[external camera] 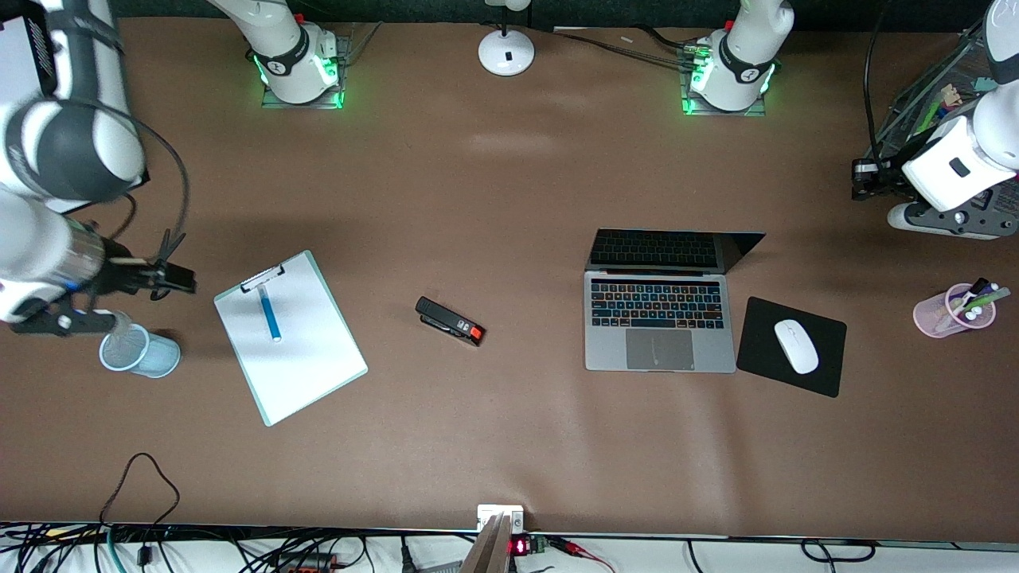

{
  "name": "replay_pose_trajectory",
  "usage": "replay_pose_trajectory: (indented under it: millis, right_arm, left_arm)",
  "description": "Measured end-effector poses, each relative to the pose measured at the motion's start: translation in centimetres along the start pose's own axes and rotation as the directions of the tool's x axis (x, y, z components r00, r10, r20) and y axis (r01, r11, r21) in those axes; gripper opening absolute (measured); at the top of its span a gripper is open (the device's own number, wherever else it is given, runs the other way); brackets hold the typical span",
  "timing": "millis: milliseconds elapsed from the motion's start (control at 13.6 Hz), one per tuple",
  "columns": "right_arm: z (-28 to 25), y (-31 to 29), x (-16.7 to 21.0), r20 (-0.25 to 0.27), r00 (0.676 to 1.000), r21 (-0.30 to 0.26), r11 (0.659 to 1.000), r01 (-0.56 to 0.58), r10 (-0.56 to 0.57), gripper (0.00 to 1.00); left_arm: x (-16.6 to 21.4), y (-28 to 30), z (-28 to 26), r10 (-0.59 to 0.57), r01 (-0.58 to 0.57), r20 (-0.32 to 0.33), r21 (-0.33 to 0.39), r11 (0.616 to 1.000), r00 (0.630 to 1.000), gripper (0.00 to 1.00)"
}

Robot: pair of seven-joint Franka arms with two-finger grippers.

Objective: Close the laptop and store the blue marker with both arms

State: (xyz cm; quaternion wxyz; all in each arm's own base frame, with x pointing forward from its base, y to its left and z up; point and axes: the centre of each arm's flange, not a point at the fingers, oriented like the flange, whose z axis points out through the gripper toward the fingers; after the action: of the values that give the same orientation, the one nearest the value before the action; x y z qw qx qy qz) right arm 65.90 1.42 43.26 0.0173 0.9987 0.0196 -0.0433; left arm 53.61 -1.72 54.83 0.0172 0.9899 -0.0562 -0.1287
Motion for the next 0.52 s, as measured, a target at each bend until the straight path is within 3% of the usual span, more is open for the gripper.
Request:
replay_pose_trajectory:
  millis: [221, 515]
  right_arm:
    - [5.2, -2.8, 1.8, 0.029, 0.998, -0.011, 0.998, 0.055, -0.055, 1.00]
    - [10.5, -4.2, 3.3, 0.039, 0.996, -0.022, 0.996, 0.086, -0.085, 1.00]
  left_arm:
    - [-0.1, 5.4, 0.6, 0.049, -0.049, 0.042, -0.002, 0.999, 0.998, 0.01]
    - [1.5, 9.3, 3.6, 0.015, -0.012, 0.035, -0.078, 0.997, 0.999, 0.01]
